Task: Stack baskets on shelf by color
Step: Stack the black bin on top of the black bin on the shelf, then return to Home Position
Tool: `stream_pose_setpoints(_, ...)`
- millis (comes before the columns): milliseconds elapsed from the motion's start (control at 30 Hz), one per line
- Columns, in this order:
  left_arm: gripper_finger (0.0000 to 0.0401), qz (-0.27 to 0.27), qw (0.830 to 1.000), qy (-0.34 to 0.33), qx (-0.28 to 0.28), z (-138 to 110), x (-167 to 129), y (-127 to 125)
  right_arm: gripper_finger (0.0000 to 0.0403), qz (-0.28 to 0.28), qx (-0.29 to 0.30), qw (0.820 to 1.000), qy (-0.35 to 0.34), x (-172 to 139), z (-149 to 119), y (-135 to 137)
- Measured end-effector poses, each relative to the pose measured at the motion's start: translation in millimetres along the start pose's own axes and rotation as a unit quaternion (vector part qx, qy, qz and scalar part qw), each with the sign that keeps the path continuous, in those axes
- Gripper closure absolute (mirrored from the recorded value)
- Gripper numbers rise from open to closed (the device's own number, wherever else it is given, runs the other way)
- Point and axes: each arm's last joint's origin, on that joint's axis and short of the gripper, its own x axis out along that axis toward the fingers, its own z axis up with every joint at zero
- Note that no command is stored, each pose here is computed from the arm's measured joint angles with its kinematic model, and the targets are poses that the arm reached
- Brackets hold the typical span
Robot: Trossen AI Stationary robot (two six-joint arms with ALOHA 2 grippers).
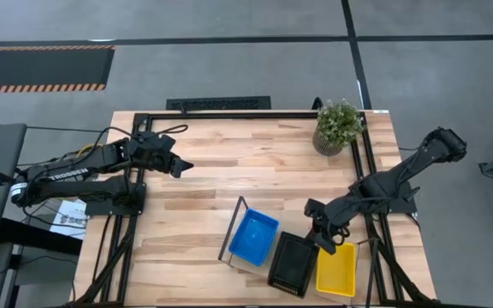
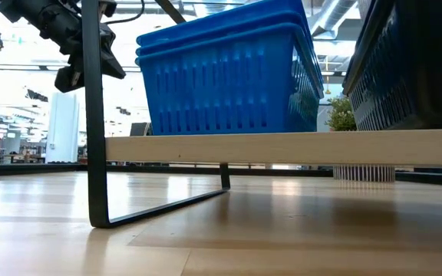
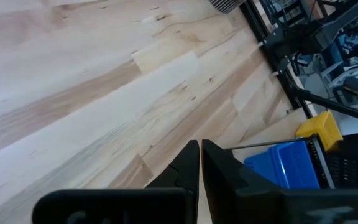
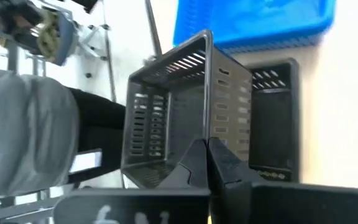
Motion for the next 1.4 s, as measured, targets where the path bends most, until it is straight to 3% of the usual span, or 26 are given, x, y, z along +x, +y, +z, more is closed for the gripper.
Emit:
stream_pose_setpoints(433, 0.0396, 0.009, 1.0, -0.009, 0.0, 0, 0, 0, 0.0387, -0.025, 0.013, 1.0, -0.001, 10, 0, -19)
stream_pose_setpoints(700, 0.0396, 0.016, 1.0, -0.016, 0.0, 1, 0, 1, 0.0327, -0.057, 0.021, 0.998, 0.019, 9, -4, -25)
stream_pose_setpoints(1067, 0.0396, 0.015, 1.0, -0.019, -0.006, 1, 0, 1, 0.0217, -0.056, 0.042, 0.997, 0.013, 7, 4, -30)
stream_pose_setpoints(1267, 0.0396, -0.004, 0.999, -0.036, -0.034, 5, -5, -5, 0.0198, 0.008, 0.021, 0.998, -0.051, -6, 21, -22)
stream_pose_setpoints(1400, 0.0396, -0.105, 0.989, -0.103, -0.006, 25, -34, -34, 0.0204, 0.091, -0.004, 0.985, -0.148, -31, 42, -11)
